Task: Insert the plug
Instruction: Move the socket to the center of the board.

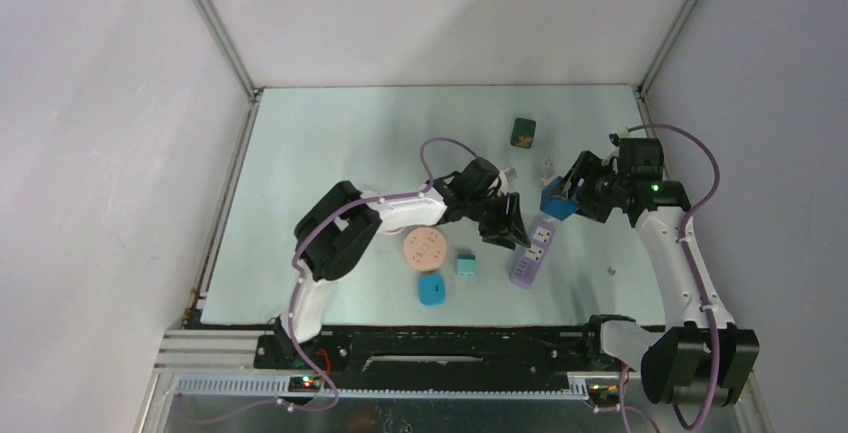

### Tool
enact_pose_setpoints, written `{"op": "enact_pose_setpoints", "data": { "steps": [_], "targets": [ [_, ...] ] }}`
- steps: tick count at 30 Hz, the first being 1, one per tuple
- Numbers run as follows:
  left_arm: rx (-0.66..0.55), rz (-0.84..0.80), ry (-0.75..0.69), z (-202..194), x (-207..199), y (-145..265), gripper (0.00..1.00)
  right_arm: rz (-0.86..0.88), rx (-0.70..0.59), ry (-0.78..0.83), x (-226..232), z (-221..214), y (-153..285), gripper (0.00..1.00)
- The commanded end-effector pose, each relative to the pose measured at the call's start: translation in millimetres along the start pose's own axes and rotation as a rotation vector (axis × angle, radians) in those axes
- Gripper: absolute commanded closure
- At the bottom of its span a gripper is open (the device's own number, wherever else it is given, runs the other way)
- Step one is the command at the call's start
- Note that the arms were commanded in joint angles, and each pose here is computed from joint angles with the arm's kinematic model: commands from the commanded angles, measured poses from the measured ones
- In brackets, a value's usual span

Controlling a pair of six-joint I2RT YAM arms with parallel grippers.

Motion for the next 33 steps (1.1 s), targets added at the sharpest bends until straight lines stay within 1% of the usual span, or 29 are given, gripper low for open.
{"op": "enact_pose_setpoints", "data": {
  "steps": [1,7,10,14,19,21,24,28,31,33],
  "targets": [
    [-0.112,-0.031,-0.155,18,-32,46,0.47,0.027,-0.004,0.006,7,-2,11,1.0],
    [-0.199,0.02,-0.236,21,-35,86,0.47,0.059,0.029,-0.004,10,-8,14,1.0],
    [-0.234,0.055,-0.277,20,-35,102,0.47,0.115,0.08,-0.038,17,-14,17,1.0],
    [-0.256,0.144,-0.343,17,-29,121,0.47,0.211,0.153,-0.119,29,-20,26,1.0],
    [-0.272,0.242,-0.412,17,-23,140,0.47,0.279,0.162,-0.18,36,-17,37,1.0],
    [-0.275,0.256,-0.432,17,-22,144,0.47,0.264,0.145,-0.171,34,-16,37,1.0],
    [-0.265,0.268,-0.435,15,-21,146,0.47,0.198,0.132,-0.146,23,-19,34,1.0],
    [-0.255,0.282,-0.426,11,-17,147,0.47,0.105,0.096,-0.062,16,-25,28,1.0],
    [-0.232,0.253,-0.418,6,-15,141,0.47,0.031,0.065,-0.005,10,-29,23,1.0],
    [-0.193,0.193,-0.388,2,-16,127,0.49,-0.004,0.042,0.04,8,-34,20,1.0]
  ]
}}
Point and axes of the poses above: each gripper's point midway between its finger pads, its own y axis back along the fingers, its own x axis along the line the jaws close on, z = x × y, the point moved 2 cm from there along y, back along the fingers, and after that the axes turned 5 degrees about -y, right-handed, at the moved point
